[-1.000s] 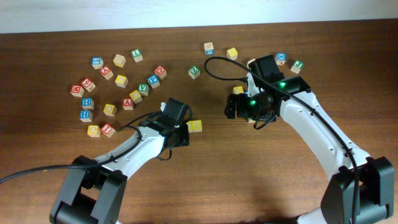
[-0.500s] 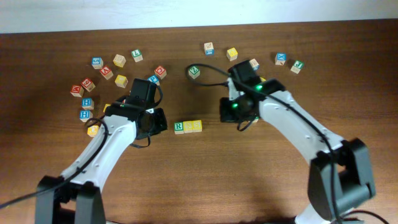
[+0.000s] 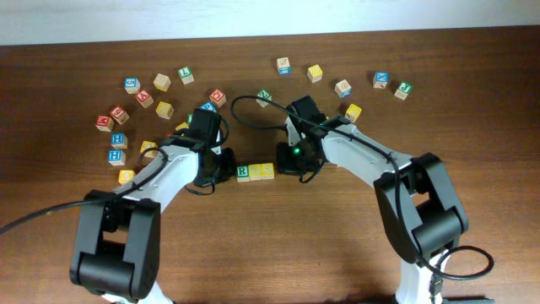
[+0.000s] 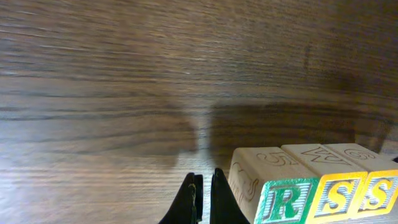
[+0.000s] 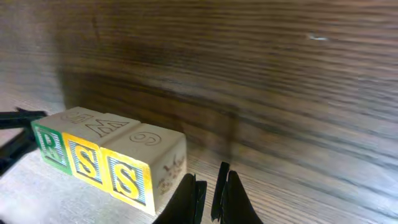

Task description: Spell out RSS

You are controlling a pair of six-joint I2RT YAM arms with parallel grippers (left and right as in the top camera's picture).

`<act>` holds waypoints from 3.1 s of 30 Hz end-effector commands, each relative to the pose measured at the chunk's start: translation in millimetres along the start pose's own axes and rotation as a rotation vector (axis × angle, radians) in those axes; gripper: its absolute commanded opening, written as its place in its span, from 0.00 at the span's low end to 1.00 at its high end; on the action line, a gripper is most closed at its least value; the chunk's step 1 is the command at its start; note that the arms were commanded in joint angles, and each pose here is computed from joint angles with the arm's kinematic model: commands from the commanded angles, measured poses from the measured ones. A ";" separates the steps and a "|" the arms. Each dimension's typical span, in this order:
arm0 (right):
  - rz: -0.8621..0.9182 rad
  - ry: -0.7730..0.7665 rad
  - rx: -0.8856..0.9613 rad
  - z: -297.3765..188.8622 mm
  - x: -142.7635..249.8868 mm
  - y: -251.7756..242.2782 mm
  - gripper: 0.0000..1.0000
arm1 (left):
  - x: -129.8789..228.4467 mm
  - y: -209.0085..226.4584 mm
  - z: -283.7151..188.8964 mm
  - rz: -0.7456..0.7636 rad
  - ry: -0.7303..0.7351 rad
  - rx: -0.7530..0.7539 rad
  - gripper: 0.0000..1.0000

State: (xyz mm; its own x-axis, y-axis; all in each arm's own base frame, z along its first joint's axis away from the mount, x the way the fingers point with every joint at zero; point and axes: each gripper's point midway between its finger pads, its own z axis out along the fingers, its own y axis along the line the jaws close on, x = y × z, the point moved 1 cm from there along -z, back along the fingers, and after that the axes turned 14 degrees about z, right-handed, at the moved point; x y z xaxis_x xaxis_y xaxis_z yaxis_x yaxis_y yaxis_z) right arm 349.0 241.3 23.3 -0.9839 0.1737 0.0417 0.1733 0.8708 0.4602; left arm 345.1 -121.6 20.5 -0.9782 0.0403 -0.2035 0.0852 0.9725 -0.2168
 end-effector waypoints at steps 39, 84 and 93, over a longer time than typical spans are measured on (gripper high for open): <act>0.018 0.016 -0.026 4.2 0.8 4.9 0.04 | -8.0 -24.5 8.2 0.061 -0.031 0.091 0.00; -0.001 -0.200 0.166 -234.2 88.8 -21.6 0.04 | 9.9 10.5 -130.1 0.014 -0.200 -0.106 0.99; -0.026 -0.206 0.167 -252.6 110.6 -27.7 0.04 | 9.9 10.5 -130.1 0.014 -0.200 -0.106 0.99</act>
State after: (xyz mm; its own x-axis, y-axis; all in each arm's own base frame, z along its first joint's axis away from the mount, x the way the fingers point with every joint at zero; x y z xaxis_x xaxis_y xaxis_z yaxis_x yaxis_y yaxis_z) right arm 229.4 124.5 226.2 -0.9664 0.2322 -0.1101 0.1915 0.9364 0.2941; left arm 309.7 -83.9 135.3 -0.9270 0.0178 -0.3746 0.0685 0.9901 -0.1226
